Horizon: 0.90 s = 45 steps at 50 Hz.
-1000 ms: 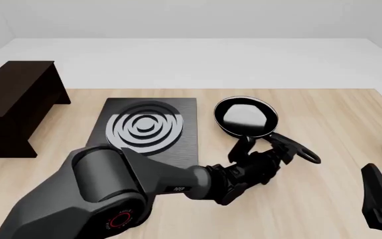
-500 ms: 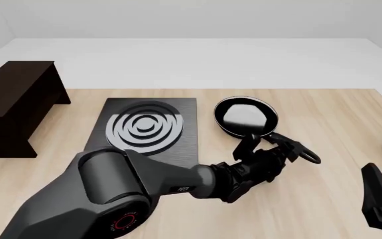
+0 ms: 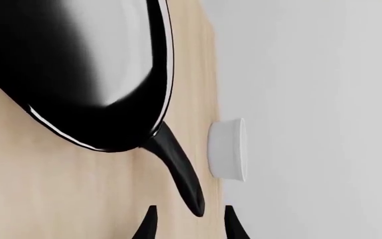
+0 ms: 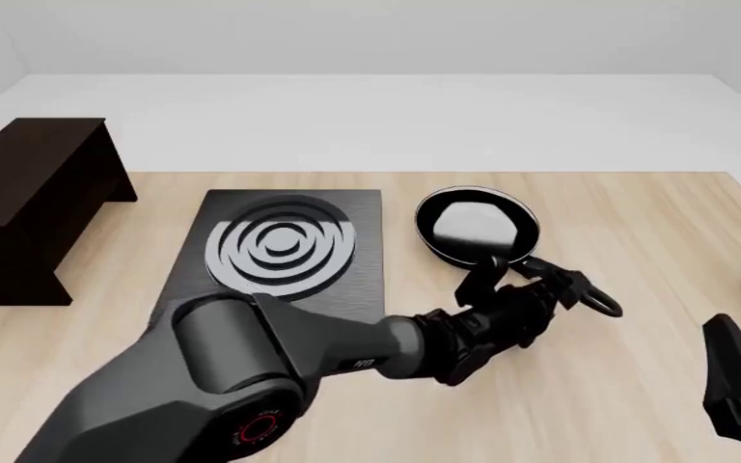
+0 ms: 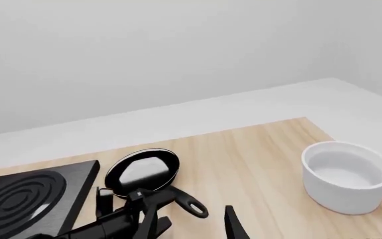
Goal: Put the frying pan on top of the cabinet.
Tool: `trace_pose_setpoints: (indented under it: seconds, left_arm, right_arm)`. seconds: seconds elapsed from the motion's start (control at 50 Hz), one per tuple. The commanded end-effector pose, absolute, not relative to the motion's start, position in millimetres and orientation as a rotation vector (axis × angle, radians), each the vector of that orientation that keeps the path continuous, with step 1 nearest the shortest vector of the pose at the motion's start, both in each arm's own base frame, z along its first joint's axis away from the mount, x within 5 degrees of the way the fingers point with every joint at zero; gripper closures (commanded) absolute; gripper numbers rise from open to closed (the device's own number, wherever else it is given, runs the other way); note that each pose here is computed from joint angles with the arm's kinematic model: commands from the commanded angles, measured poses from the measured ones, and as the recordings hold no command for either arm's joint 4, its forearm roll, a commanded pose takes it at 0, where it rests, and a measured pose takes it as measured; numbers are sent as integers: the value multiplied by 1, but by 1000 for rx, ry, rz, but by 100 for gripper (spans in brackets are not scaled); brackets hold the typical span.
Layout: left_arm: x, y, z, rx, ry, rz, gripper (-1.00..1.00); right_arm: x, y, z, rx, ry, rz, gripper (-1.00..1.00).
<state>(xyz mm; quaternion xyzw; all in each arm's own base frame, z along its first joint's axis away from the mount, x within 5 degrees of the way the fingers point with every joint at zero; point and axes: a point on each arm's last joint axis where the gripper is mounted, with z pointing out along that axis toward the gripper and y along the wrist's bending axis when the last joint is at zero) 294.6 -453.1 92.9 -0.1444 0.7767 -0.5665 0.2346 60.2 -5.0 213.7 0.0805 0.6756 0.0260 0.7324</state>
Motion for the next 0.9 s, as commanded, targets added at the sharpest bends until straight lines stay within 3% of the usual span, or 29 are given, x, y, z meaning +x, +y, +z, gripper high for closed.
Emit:
trace_pose_setpoints:
  seconds: [0.02,0.9]
  left_arm:
    - [298,-456,93,-393,2130,-1550,-100]
    - [302,-471,84,-391,2132,-1562,-100]
  right_arm:
    - [61,-5,214,187,1487,62,-100]
    - [63,-6,214,213,1487,73,-100]
